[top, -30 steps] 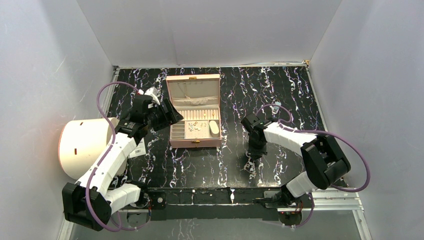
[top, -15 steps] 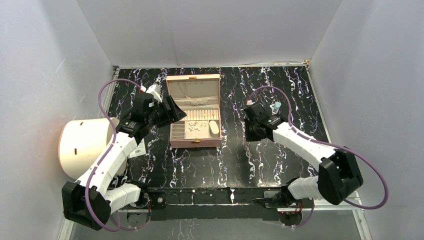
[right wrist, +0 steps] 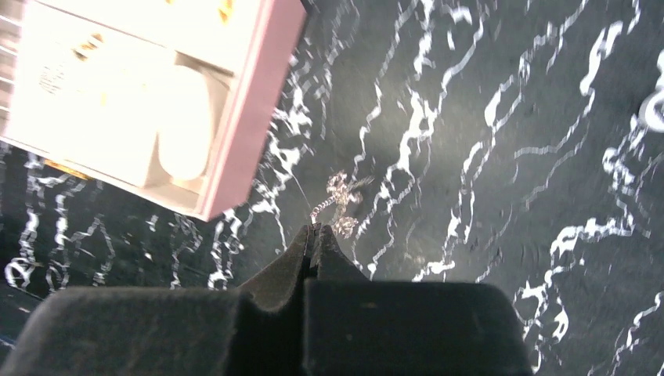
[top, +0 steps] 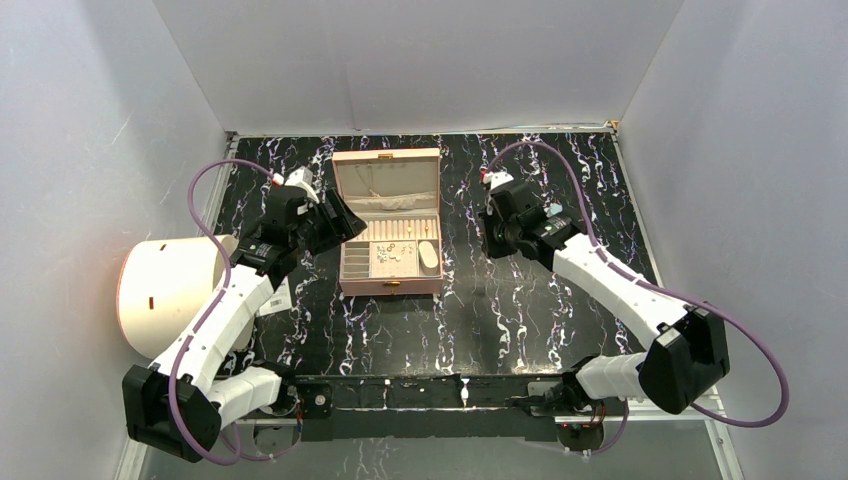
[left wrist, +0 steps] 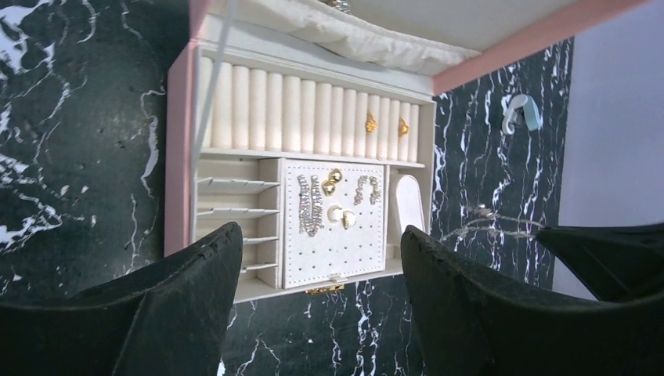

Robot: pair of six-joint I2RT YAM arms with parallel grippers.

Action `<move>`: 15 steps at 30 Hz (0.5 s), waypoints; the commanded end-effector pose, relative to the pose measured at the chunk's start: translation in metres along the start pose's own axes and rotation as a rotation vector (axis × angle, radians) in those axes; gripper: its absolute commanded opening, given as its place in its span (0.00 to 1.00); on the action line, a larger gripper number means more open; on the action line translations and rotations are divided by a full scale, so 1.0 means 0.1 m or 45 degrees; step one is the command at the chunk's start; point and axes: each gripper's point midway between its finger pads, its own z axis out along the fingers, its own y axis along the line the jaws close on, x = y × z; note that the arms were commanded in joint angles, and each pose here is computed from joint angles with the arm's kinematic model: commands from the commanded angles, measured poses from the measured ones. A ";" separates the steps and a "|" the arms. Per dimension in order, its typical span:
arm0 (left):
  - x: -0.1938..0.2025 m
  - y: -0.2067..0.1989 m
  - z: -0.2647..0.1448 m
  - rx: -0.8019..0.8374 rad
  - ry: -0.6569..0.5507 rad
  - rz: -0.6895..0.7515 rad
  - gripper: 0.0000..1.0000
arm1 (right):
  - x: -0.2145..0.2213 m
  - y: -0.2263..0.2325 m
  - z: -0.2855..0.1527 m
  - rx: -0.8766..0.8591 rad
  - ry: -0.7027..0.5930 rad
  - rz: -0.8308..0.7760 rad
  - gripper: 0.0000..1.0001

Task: Organize the mixed jewelry
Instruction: Pick up the jewelry from the center of the board.

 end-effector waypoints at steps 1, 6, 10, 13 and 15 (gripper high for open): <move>-0.22 0.04 -0.14 -0.094 -0.124 -0.056 0.71 | -0.59 0.28 -0.20 -0.129 -0.199 -0.111 0.00; -0.21 0.10 -0.14 -0.132 -0.128 -0.093 0.71 | -0.92 0.50 -0.24 -0.214 -0.268 -0.184 0.00; -0.07 0.29 -0.11 -0.245 -0.086 -0.154 0.71 | -1.20 0.69 -0.20 -0.284 -0.324 -0.235 0.00; 0.09 0.37 -0.06 -0.281 -0.009 -0.185 0.71 | -1.44 0.86 -0.18 -0.336 -0.376 -0.279 0.00; 0.17 0.39 -0.02 -0.279 0.029 -0.202 0.71 | -1.56 0.94 -0.13 -0.356 -0.405 -0.309 0.00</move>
